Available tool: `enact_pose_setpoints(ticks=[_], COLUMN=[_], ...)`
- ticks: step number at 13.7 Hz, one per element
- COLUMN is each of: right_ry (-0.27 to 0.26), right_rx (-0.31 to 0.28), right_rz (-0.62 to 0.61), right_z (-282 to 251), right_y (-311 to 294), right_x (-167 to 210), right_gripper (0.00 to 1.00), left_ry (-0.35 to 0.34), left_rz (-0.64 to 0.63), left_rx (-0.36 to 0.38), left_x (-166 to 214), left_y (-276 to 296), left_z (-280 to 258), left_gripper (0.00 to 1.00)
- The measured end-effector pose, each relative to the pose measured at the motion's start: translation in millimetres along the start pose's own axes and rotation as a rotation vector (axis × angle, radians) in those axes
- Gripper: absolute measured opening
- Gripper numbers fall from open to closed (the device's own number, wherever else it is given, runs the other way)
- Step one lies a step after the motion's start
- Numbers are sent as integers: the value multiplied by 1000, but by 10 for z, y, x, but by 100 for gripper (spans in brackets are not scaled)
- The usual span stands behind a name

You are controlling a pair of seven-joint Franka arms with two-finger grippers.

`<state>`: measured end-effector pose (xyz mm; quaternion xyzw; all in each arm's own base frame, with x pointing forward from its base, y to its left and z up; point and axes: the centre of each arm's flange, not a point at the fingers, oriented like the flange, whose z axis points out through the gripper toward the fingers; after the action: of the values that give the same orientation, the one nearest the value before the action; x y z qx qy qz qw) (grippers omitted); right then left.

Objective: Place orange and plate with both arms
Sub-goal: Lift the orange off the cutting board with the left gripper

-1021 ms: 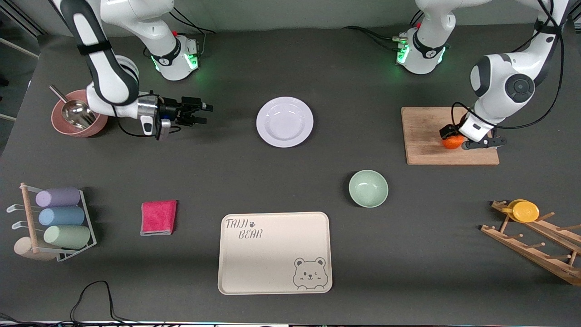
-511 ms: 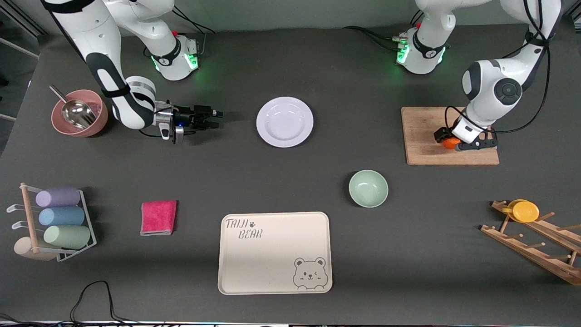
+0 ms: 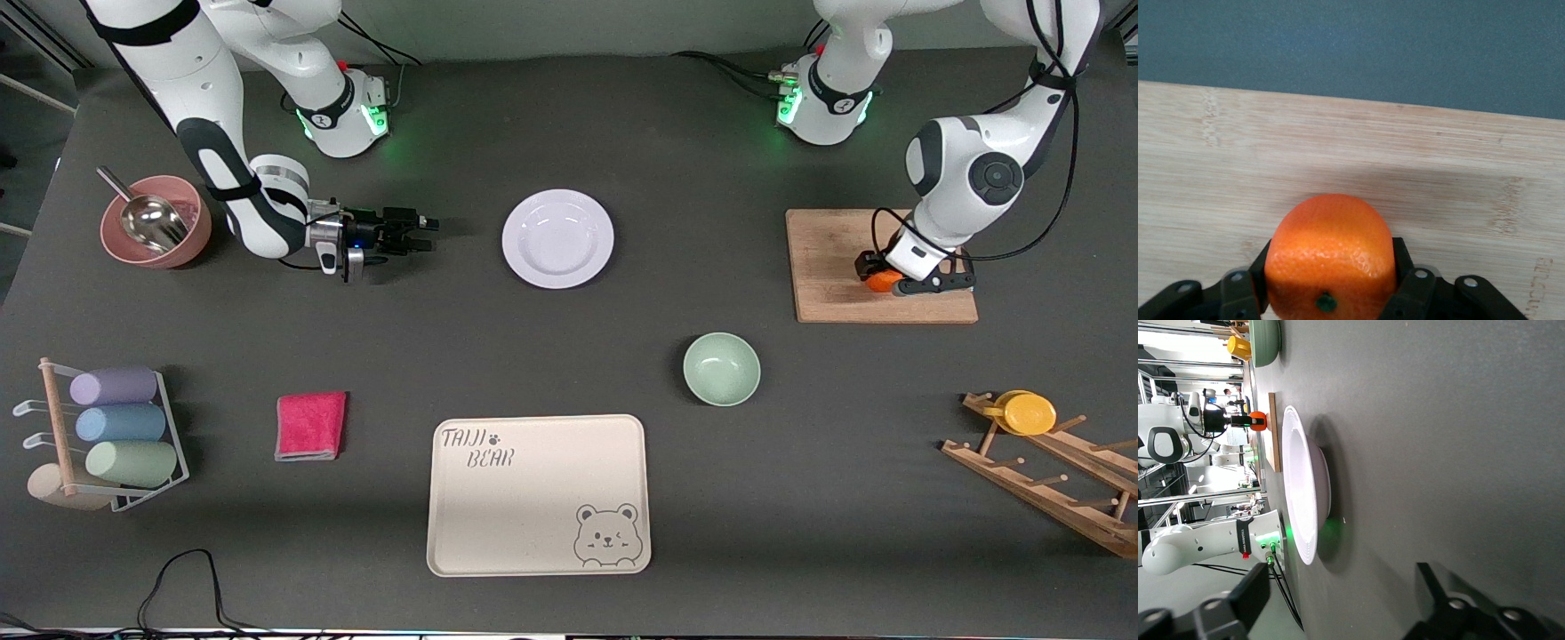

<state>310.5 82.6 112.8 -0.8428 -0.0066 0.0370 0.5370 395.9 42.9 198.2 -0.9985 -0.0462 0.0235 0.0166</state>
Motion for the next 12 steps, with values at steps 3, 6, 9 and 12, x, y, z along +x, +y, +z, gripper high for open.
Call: enact_pose_setpoints(ticks=[3,6,9,12], right_ry=[0,-1,-1,-5], right_rx=[-1,-1,-2,-4], right_rz=[2,2,2,-8], right_z=[3,5,8,21], right_y=[16,23,33,73], right_x=[3,11,25,5], right_gripper=[76,46,37,37], left_ry=[3,-17,-85,-107], left_rz=[0,6,21,36], left_rx=[0,9,38,61], left_x=[7,53,218,431], left_y=[0,14,73,178], left_z=[-12,-257,-1041,-2004], left_gripper=[70,70,70,70])
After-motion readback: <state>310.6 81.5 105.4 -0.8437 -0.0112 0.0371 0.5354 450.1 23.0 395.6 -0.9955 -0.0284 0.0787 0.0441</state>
